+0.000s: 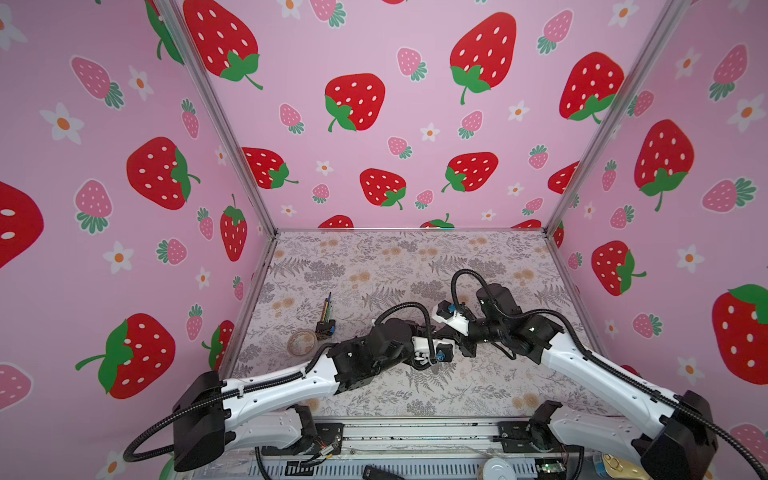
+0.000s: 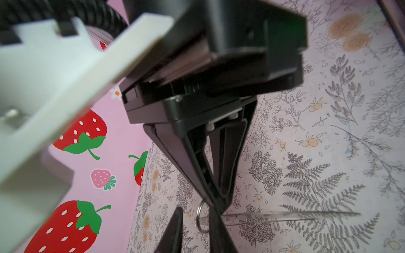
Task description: Put the keys on the keyring
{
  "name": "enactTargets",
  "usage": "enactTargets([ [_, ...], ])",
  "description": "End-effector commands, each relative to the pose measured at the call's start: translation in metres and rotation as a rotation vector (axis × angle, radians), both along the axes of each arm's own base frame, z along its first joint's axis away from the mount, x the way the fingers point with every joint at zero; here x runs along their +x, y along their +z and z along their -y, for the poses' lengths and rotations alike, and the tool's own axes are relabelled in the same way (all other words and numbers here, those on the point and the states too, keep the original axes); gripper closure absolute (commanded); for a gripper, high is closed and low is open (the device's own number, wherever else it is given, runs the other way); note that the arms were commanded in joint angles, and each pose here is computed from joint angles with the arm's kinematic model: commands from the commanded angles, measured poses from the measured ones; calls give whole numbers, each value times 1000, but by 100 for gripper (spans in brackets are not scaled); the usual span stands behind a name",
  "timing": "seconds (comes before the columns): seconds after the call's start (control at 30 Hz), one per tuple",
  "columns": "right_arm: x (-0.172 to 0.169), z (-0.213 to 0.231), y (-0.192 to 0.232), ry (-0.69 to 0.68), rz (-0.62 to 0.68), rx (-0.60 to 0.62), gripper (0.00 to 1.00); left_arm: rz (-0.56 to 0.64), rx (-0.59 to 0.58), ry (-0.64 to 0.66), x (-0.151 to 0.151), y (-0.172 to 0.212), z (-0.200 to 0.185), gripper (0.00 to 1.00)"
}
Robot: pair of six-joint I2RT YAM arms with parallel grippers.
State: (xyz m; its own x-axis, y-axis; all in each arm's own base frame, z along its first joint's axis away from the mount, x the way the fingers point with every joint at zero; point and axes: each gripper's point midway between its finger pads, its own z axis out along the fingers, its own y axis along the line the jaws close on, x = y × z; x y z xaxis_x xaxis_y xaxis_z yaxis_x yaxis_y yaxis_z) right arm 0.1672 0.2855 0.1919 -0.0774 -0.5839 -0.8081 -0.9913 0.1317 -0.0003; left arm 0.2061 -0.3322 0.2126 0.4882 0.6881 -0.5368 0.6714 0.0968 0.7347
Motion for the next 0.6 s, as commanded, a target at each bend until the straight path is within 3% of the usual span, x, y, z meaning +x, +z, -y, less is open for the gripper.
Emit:
enactTargets([
  [0.0, -1, -4, 20, 16, 29, 38, 100, 14, 5, 23, 5, 12, 3, 77],
  [0.43, -1, -5, 27, 23, 67, 51, 100, -17, 28, 18, 5, 8, 6, 91],
  [0.5, -3, -5, 31, 31, 89, 68, 100, -33, 28, 13, 4, 7, 7, 99],
  [0.57, -4, -4, 36, 36, 114, 87, 97, -51, 23, 10, 3, 4, 6, 100],
])
